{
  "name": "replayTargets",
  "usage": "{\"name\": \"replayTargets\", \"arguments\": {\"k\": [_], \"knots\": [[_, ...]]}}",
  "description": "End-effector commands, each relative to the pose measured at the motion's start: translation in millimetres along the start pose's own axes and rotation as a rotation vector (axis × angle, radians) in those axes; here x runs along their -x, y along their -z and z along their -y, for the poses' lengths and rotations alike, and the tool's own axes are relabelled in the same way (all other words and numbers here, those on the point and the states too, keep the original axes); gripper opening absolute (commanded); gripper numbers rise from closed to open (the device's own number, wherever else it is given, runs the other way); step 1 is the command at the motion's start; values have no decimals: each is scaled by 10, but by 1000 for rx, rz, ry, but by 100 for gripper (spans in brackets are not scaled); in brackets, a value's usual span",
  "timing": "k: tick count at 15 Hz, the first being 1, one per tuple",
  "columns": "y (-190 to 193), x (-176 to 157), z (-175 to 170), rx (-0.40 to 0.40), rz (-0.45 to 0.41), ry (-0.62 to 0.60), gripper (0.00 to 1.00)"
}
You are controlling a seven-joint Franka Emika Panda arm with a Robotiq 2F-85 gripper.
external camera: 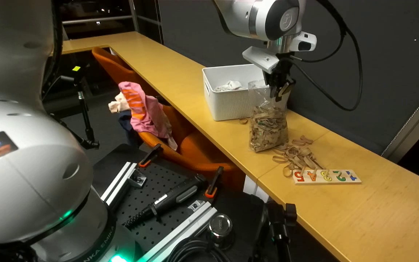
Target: Remove some of the rubber bands from the plastic bag and put them on the table
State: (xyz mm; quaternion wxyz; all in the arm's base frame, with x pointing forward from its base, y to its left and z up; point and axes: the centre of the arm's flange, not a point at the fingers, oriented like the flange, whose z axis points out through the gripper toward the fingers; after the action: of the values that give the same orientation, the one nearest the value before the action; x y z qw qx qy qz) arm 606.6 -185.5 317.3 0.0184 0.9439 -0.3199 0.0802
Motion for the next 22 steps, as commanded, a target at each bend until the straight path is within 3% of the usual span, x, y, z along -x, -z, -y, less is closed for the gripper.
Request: {"name": "replayTargets", "arguments": {"k": [1, 18, 22], "knots": [[111, -36, 119, 11, -9, 20, 1], [525, -458, 518, -44, -78, 74, 0], [444, -552, 615, -39, -65, 94, 0]]}}
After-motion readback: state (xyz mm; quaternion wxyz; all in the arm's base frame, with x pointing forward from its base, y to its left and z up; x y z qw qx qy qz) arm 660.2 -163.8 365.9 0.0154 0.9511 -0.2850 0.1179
